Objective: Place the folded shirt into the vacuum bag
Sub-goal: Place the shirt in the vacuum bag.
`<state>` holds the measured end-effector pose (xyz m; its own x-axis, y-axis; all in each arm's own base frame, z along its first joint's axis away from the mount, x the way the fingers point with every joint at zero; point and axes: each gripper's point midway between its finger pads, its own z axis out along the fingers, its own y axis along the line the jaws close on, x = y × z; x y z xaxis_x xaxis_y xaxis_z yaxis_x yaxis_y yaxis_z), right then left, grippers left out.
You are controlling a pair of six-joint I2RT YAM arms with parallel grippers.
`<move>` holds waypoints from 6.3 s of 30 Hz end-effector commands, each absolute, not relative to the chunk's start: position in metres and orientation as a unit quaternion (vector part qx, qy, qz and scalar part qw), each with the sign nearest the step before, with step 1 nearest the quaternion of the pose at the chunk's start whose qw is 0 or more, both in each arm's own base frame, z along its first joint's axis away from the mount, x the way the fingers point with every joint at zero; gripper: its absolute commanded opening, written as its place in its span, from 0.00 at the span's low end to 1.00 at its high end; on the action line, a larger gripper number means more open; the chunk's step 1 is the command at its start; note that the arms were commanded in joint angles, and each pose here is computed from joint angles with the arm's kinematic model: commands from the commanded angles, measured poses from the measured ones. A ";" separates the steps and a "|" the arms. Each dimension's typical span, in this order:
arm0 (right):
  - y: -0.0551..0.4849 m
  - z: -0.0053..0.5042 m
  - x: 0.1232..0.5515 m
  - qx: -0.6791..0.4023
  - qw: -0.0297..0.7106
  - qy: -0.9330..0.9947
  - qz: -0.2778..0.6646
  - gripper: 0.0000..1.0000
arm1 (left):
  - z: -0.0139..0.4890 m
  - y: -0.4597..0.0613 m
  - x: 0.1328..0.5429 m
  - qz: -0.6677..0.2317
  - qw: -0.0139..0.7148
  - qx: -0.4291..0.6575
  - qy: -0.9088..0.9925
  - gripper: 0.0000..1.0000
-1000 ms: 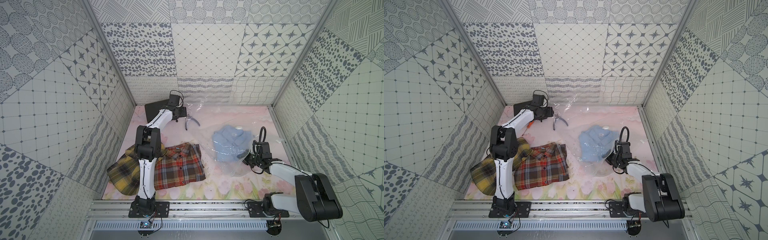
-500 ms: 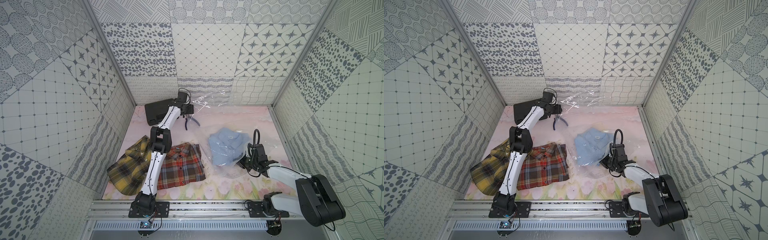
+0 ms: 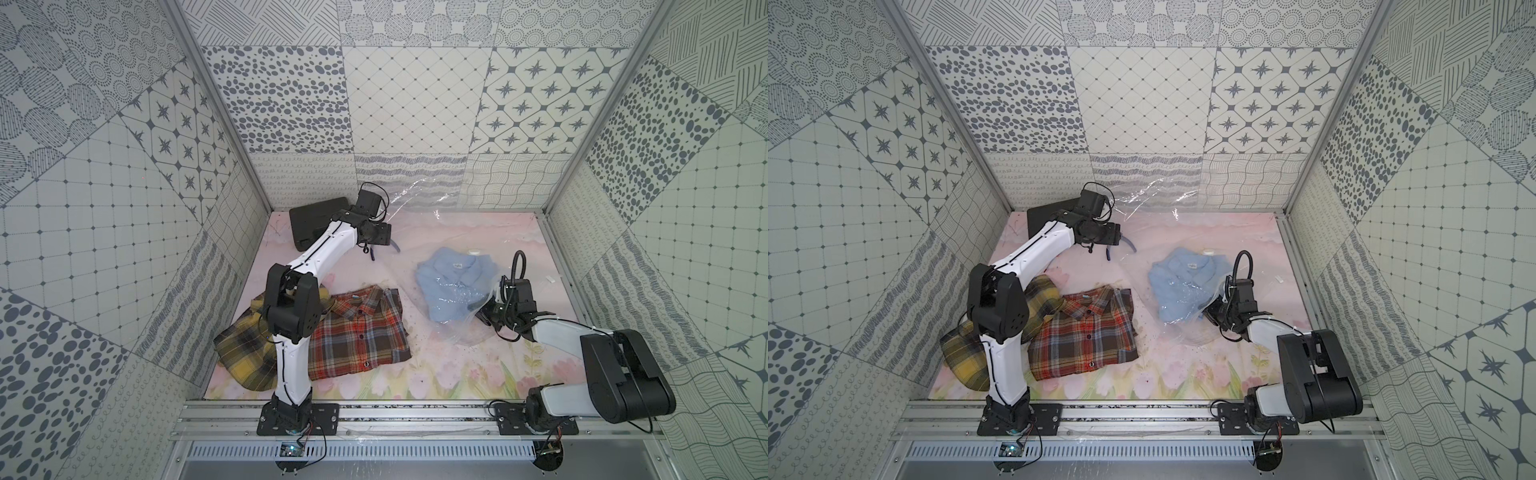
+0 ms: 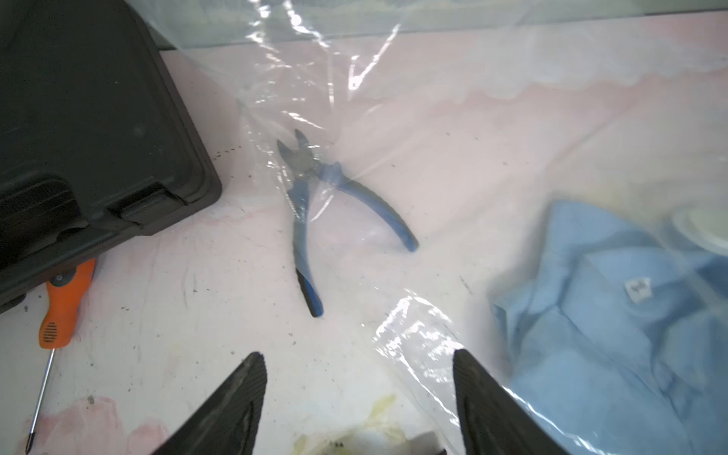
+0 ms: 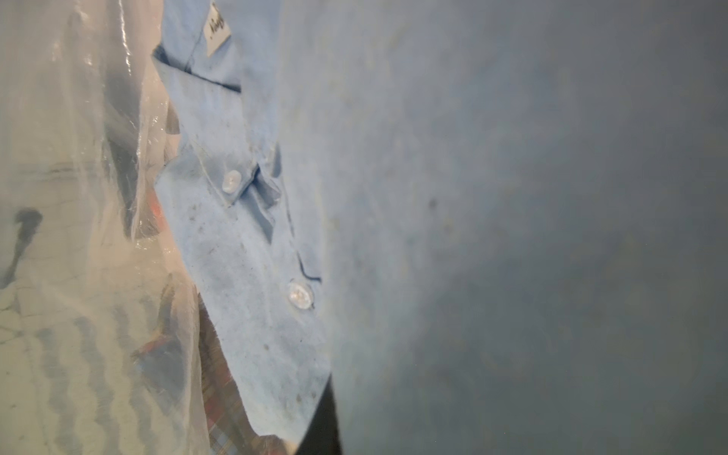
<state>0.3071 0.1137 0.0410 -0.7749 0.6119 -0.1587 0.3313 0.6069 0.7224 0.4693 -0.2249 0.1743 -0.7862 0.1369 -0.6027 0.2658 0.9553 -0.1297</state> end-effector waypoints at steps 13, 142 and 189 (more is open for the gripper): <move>0.072 0.061 0.322 0.389 0.267 0.804 0.363 0.47 | 0.216 -0.465 0.249 -0.300 0.256 0.409 0.823 0.78; 0.173 0.140 0.487 0.002 0.303 0.942 0.147 0.58 | 0.086 -0.292 0.357 -0.155 0.218 0.125 0.955 0.61; 0.124 0.033 0.358 0.086 0.132 0.982 0.102 0.59 | 0.113 -0.353 0.377 -0.221 0.216 0.151 0.939 0.59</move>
